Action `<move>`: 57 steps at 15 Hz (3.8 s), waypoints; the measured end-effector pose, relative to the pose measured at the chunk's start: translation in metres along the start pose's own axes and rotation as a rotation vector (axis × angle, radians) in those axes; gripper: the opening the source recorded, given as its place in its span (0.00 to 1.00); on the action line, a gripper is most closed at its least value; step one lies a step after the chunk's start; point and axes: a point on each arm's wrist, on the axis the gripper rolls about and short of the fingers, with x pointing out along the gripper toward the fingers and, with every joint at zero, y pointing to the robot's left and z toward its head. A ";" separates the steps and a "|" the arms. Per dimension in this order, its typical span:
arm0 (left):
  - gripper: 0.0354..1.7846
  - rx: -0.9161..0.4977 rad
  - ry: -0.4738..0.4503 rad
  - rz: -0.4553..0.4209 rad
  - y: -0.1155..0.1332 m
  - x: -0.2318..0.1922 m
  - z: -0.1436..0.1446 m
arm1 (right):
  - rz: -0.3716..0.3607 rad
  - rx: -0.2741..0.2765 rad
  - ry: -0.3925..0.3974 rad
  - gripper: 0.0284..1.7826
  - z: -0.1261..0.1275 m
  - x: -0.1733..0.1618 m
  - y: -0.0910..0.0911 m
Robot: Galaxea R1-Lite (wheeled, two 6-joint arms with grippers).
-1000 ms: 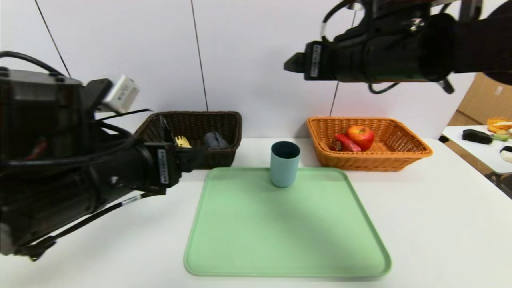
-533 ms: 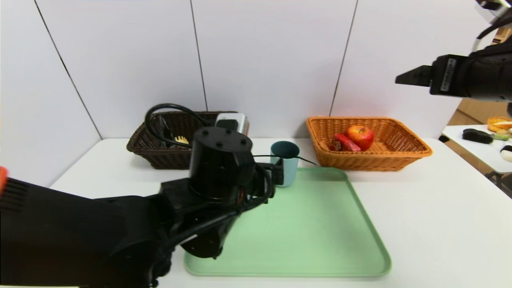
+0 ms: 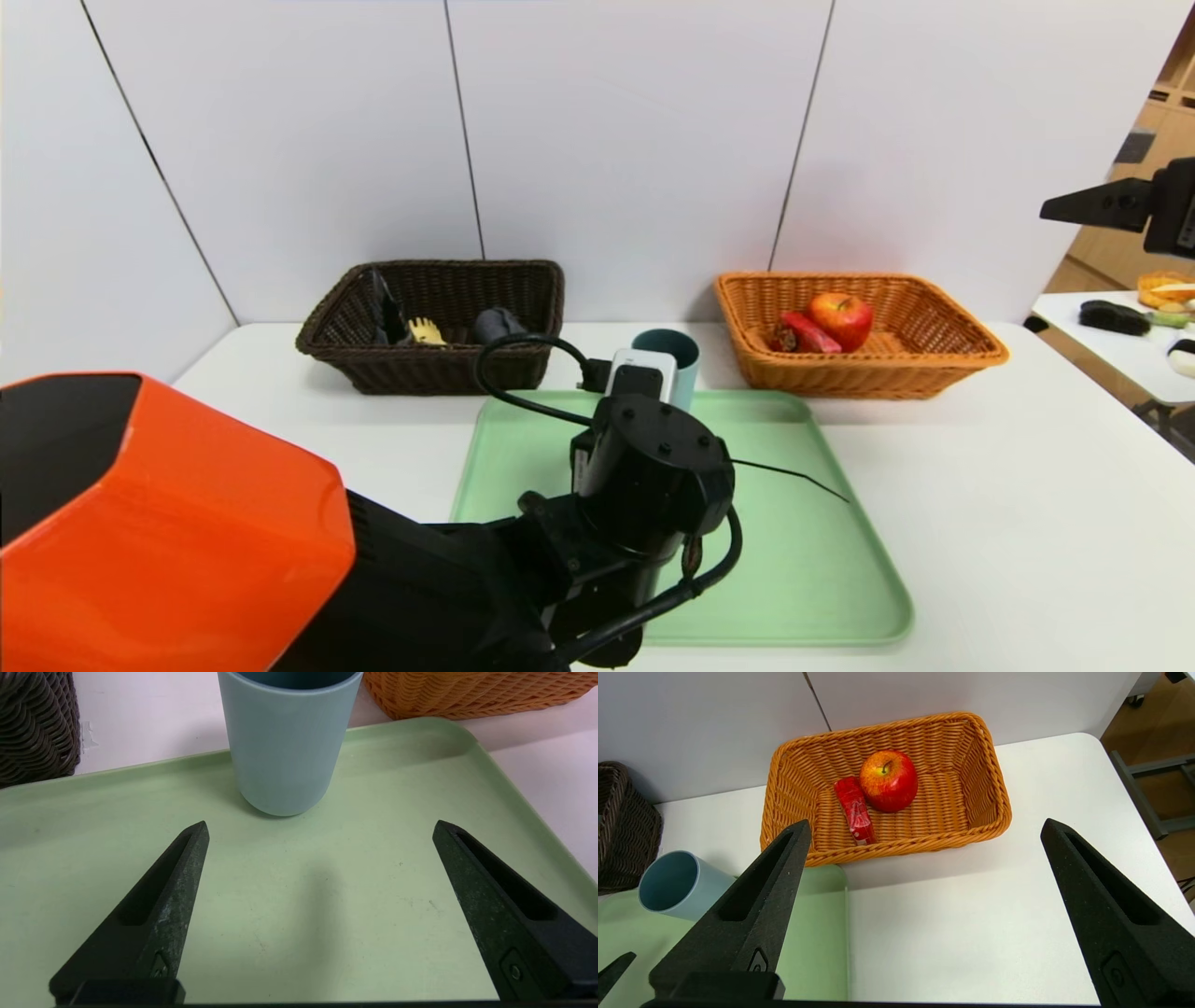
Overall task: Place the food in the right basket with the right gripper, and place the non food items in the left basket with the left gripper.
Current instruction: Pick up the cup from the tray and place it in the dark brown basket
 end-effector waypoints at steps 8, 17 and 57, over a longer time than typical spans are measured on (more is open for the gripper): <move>0.94 -0.005 -0.024 0.020 -0.016 0.026 -0.006 | 0.017 -0.001 0.014 0.95 -0.008 -0.006 -0.002; 0.94 0.015 -0.091 0.121 -0.020 0.068 -0.002 | 0.038 -0.011 0.023 0.95 -0.014 -0.013 -0.002; 0.65 -0.015 -0.153 0.164 -0.001 0.095 0.037 | 0.134 -0.061 0.077 0.95 -0.043 -0.030 0.009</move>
